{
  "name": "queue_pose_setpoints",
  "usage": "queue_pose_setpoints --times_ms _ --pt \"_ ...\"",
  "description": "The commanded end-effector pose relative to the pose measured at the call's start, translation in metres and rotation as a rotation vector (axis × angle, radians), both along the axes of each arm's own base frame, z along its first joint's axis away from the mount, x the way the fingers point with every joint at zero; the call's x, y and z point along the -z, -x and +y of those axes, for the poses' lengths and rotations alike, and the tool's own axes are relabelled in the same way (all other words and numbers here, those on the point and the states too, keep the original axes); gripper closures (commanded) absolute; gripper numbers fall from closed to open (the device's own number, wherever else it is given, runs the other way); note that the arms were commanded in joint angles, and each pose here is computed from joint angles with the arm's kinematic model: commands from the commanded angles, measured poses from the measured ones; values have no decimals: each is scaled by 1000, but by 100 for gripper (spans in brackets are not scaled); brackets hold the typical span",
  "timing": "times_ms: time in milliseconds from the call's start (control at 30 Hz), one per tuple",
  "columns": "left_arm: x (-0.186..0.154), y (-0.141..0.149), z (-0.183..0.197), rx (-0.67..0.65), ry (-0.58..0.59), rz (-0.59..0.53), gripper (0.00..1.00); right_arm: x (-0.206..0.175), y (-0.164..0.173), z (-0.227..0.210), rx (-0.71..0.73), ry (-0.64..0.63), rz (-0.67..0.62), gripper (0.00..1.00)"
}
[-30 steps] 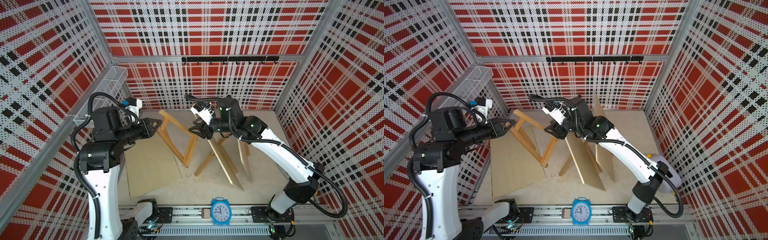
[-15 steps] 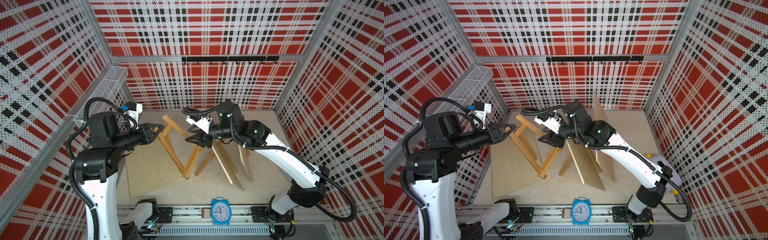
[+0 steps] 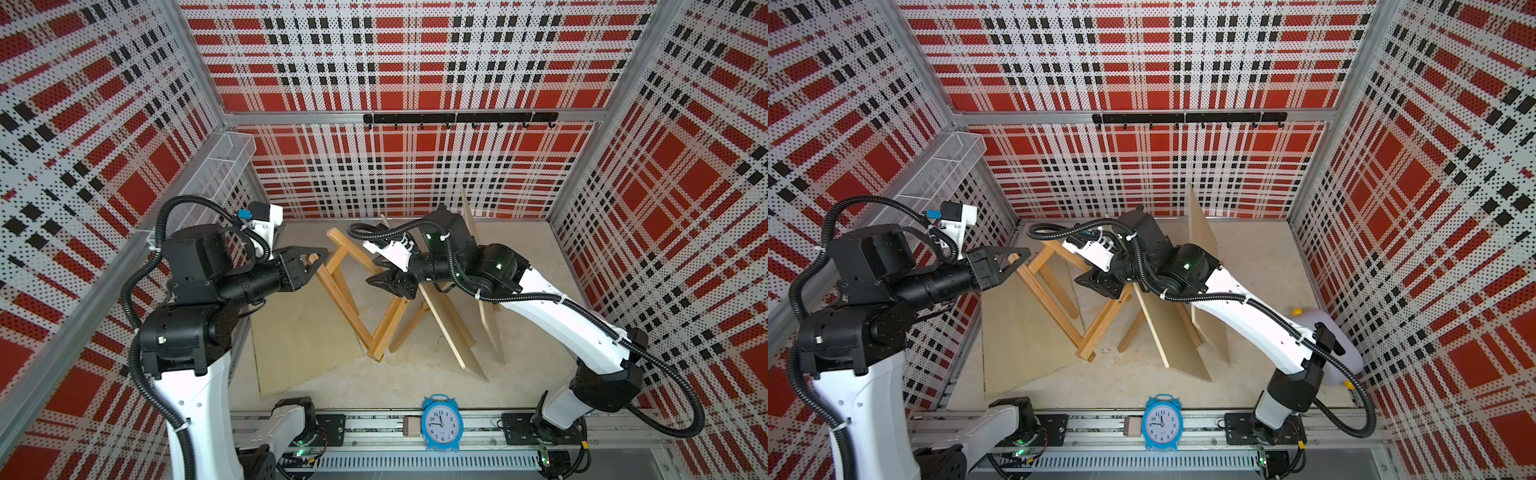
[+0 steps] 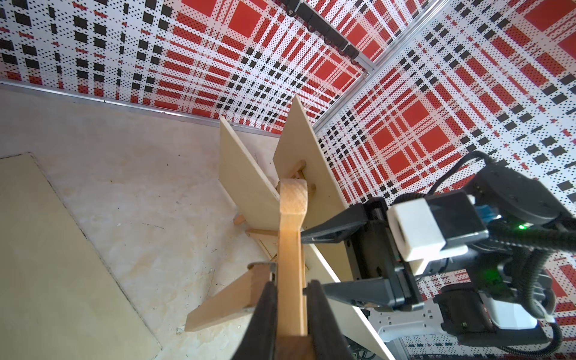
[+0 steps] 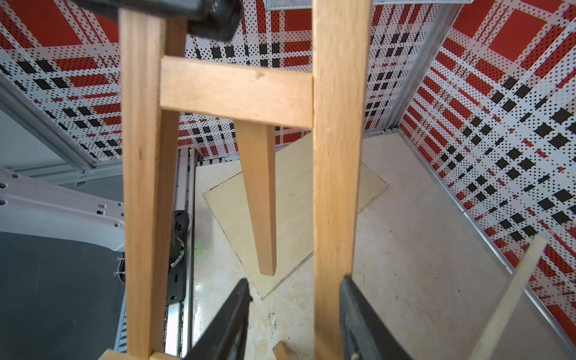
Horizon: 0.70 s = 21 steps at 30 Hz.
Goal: Disassemble the easel
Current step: Pick up the easel at the center of the board.
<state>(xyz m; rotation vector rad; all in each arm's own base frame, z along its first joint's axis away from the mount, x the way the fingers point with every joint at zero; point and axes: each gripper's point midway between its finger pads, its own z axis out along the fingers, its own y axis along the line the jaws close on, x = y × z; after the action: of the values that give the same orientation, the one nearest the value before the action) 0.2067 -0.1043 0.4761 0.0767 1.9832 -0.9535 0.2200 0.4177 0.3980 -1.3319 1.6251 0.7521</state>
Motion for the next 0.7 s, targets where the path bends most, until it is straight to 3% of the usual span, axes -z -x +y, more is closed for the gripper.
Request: queue_pose_setpoints --times_ms 0,133,567,667 --pt "-24 16 -9 55 39 -80 100 -1 -6 10 8 -15 -20 53" --pt "-28 20 -12 68 50 -90 100 3 -7 12 11 -10 -9 57" --pt "-22 22 -12 69 49 -78 100 -13 -14 5 69 -76 -72 53" --pt "-24 21 -12 68 49 -80 100 -11 -14 3 69 -58 -77 58"
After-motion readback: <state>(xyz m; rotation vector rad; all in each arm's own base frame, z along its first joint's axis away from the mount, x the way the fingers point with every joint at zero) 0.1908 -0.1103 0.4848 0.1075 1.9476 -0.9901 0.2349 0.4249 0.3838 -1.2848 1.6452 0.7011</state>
